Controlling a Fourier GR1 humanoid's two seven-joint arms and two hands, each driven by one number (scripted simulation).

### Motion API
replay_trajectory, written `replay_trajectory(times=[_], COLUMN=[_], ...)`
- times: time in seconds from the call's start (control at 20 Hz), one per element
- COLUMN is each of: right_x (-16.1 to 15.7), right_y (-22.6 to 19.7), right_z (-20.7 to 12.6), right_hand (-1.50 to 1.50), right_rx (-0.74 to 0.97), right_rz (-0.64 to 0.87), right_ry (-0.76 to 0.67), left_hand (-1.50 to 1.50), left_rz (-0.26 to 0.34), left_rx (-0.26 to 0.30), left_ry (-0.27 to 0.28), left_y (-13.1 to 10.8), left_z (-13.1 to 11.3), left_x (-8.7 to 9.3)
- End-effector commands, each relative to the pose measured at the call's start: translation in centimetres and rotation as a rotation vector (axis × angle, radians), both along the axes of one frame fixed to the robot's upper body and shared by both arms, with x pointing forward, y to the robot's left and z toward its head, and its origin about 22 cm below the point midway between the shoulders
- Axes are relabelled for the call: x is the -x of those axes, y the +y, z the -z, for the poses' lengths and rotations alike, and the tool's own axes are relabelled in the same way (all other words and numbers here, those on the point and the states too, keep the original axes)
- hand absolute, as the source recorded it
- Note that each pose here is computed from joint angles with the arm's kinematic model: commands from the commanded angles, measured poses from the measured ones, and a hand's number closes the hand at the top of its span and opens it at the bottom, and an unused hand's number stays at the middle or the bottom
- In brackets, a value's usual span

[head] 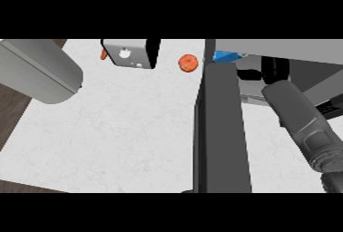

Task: Pick up the milk, place it into the microwave and close the microwave

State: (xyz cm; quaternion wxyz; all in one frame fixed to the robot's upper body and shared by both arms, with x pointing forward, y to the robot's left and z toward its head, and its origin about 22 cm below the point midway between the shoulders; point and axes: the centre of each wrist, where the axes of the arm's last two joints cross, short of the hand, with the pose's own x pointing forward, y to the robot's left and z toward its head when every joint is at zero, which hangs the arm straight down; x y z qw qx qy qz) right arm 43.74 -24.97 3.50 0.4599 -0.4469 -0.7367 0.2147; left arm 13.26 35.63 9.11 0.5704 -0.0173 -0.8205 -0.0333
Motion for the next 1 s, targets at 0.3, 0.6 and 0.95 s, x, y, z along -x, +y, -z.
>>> replay_trajectory(times=[0.3, 0.6, 0.95], right_x=[-0.4, 0.5, 2.5], right_y=[0.8, 1.8, 0.9], right_z=[-0.7, 1.5, 4.7], right_hand=[-1.50, -1.50, -1.50], right_rx=[-0.196, -0.362, -0.562], right_rz=[-0.191, -0.277, -0.351], right_ry=[0.019, 0.055, 0.099], left_hand=[-1.50, -1.50, -1.50], left_rz=[0.112, 0.219, 0.266], left_rx=[0.002, -0.006, 0.008], left_ry=[0.006, 0.011, 0.007], left_y=[-1.2, -2.5, -4.3], left_z=[1.0, 1.2, 1.3], left_x=[-1.2, -2.3, -2.9])
